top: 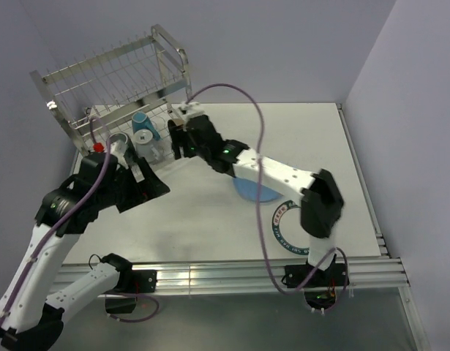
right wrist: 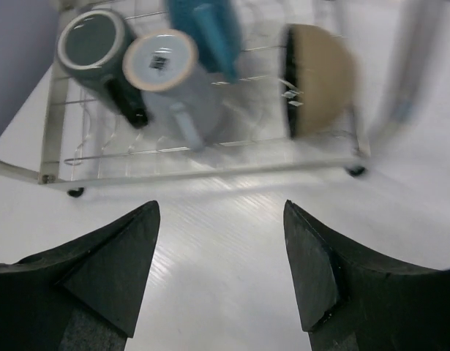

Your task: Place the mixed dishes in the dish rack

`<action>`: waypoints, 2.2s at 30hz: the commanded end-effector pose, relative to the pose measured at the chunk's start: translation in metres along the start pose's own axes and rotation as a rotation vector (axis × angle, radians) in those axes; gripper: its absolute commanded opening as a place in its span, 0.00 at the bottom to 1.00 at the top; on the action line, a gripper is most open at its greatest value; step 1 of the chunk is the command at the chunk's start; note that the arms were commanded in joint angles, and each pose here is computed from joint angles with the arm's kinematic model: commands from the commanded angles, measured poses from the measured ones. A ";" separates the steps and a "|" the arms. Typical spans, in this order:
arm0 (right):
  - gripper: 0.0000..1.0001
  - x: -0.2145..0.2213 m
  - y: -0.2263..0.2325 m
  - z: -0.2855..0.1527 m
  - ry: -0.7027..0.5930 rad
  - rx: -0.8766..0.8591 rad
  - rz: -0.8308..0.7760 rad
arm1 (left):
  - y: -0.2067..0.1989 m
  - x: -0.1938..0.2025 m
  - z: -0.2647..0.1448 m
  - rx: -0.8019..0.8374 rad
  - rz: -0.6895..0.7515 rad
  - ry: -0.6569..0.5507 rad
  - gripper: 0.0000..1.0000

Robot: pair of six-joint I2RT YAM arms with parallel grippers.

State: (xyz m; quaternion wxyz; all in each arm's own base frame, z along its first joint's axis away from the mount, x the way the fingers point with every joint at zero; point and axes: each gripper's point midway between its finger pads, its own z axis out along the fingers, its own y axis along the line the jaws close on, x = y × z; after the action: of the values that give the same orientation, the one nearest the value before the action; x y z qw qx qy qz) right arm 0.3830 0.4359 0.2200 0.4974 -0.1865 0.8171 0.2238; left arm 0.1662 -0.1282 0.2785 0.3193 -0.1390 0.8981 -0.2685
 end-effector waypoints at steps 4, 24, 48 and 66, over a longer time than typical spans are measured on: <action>0.76 -0.006 -0.162 -0.143 -0.081 0.390 0.260 | -0.034 0.004 0.063 0.091 0.101 0.130 0.99; 0.75 0.037 -0.196 -0.331 -0.225 0.379 0.542 | -0.113 0.073 0.302 0.034 0.248 0.564 0.99; 0.75 0.010 -0.193 -0.338 -0.223 0.382 0.501 | -0.088 0.106 0.354 -0.006 0.352 0.632 0.00; 0.74 -0.007 -0.169 -0.309 0.011 0.226 0.377 | -0.170 -0.051 0.145 0.195 0.428 0.099 0.00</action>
State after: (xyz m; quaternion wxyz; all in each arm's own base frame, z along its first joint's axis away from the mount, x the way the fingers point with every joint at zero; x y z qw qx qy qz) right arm 0.2544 0.1200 0.3276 0.4723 0.0624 0.8530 0.2131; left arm 0.3150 -0.3265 0.2795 0.3045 0.1054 0.8978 -0.3001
